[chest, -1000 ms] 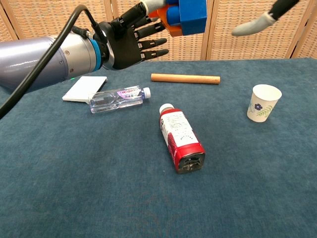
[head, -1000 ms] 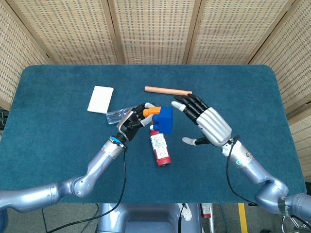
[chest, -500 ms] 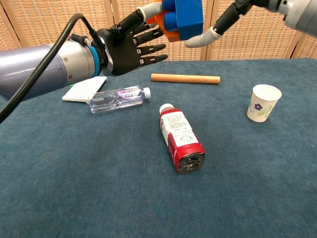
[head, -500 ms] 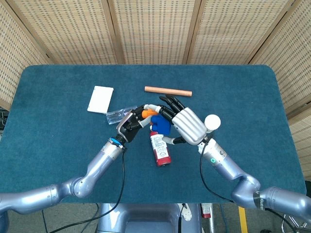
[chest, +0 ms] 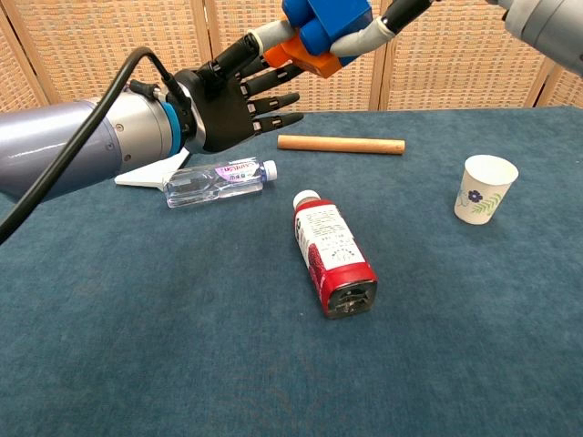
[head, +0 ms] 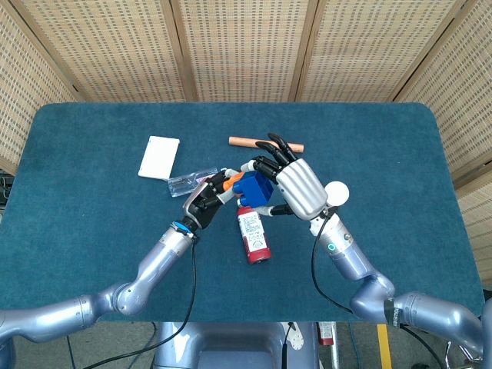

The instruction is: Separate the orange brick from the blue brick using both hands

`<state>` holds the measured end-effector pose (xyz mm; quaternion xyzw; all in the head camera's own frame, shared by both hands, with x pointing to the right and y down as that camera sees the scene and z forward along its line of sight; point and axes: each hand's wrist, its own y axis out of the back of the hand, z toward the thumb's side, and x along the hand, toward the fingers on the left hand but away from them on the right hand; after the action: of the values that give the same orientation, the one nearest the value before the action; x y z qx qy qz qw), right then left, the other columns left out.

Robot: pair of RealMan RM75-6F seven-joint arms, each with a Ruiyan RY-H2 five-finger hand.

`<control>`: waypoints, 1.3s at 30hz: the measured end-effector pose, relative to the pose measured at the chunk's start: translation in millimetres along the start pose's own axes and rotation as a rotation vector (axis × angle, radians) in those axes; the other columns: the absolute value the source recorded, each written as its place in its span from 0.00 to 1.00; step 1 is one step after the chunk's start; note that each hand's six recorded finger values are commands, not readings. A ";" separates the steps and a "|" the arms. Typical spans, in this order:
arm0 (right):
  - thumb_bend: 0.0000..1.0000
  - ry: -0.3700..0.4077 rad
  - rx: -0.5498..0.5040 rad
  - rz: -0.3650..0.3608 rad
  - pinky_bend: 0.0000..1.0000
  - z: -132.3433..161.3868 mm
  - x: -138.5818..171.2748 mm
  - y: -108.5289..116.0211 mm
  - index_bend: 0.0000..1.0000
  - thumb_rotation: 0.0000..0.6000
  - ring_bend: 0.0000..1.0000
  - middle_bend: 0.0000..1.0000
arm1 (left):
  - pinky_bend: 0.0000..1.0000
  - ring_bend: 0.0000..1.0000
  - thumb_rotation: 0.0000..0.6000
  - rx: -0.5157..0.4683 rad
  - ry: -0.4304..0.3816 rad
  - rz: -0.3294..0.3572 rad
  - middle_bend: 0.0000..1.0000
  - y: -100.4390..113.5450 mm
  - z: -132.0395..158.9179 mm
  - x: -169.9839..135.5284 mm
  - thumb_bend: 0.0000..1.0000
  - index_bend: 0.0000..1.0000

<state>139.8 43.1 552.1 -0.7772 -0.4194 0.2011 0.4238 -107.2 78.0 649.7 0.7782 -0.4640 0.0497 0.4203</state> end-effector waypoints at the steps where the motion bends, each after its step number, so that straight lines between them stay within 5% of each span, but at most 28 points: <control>1: 0.00 -0.001 0.003 -0.004 0.00 -0.7 -0.1 0.6 0.46 1.00 0.24 0.47 | 0.00 0.00 1.00 0.000 0.000 -0.001 0.57 -0.1 0.0 -0.2 0.47 0.55; 7: 0.08 0.004 0.015 -0.033 0.03 -3.4 -0.6 3.3 0.62 1.00 0.35 0.60 | 0.00 0.00 1.00 0.004 0.000 -0.011 0.57 -2.1 0.8 -1.1 0.47 0.55; 20: 0.13 0.036 0.044 -0.053 0.04 -2.7 0.1 10.7 0.66 1.00 0.37 0.64 | 0.00 0.00 1.00 0.021 -0.010 -0.003 0.57 2.7 6.4 -3.0 0.48 0.55; 34: 0.13 0.003 0.161 -0.082 0.04 -40.9 15.9 46.0 0.66 1.00 0.37 0.64 | 0.00 0.00 1.00 0.227 -0.058 0.125 0.57 79.3 66.6 -29.0 0.49 0.55; 39: 0.13 -0.042 0.235 -0.021 0.04 -65.5 34.4 41.0 0.66 1.00 0.37 0.64 | 0.00 0.00 1.00 0.429 -0.073 0.185 0.57 114.5 100.7 -50.1 0.50 0.56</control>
<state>222.7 27.4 556.4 -0.7134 -0.4095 0.2607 0.5053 -254.4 16.8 631.4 0.8050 -0.5271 0.1576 0.2219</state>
